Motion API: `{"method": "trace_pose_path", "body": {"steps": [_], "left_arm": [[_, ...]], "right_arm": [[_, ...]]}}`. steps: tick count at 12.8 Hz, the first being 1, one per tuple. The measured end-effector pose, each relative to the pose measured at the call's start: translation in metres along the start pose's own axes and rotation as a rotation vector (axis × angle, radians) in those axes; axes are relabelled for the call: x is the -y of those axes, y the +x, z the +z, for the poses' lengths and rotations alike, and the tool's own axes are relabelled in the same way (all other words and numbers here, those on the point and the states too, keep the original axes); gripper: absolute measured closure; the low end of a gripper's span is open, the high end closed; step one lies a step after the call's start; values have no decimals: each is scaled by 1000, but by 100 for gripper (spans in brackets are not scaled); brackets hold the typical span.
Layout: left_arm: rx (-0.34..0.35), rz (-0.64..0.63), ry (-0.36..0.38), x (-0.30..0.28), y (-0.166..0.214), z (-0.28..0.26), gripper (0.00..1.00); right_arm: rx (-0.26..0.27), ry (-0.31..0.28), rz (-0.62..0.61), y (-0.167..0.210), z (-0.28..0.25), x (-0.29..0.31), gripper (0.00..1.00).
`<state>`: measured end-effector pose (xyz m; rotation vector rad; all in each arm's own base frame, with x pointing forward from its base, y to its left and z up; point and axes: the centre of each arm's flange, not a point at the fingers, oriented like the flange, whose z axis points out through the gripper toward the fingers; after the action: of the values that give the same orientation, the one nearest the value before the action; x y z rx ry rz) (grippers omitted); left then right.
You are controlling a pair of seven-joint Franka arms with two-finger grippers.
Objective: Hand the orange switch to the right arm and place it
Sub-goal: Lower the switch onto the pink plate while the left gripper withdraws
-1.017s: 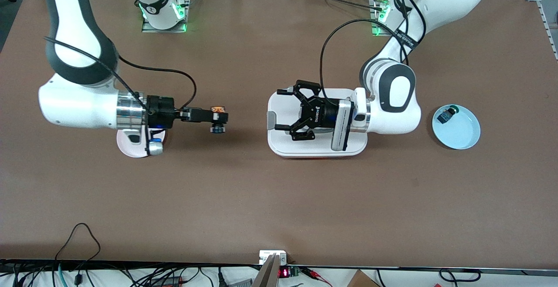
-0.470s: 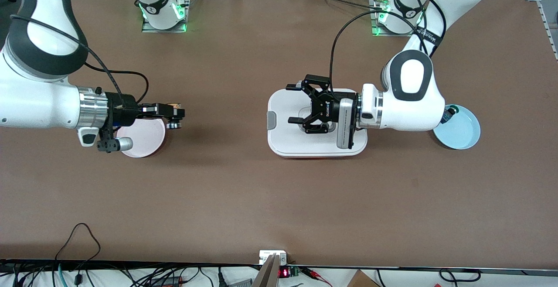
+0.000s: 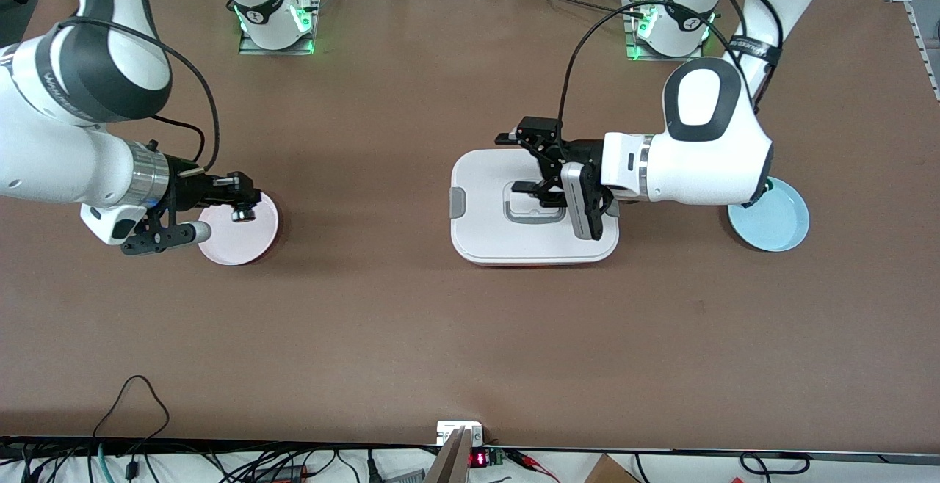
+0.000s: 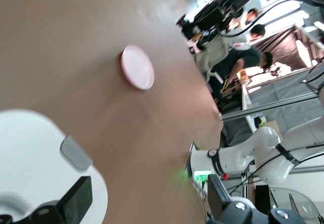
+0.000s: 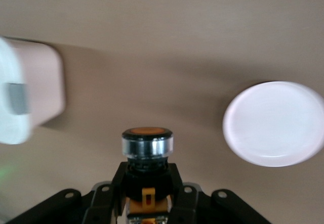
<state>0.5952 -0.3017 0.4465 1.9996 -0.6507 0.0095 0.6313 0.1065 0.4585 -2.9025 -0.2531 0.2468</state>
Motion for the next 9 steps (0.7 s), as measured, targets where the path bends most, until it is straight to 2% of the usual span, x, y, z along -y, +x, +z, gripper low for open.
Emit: {"method": "trace_pose_path", "body": {"steps": [2,3,5,8,9], "left_arm": [[142,-117,97,2,-15,-27,0],[222,-175,174,-1,-20,-46,0],[369,-278,379,-11,-29,-78,0],[467,-413,621,-11,-41,-105,0],[479,-464,712,-9,-44,-116,0]], "right_arm": [[-40,-48,-61,-6,28,-26,65],[-61,-76,-88,-10,44,-44,65],[-98,-152,-123,-15,79,-85,65],[-107,-177,-108,-24,135,-123,65],[-107,-182,-99,-27,154,-132,65]]}}
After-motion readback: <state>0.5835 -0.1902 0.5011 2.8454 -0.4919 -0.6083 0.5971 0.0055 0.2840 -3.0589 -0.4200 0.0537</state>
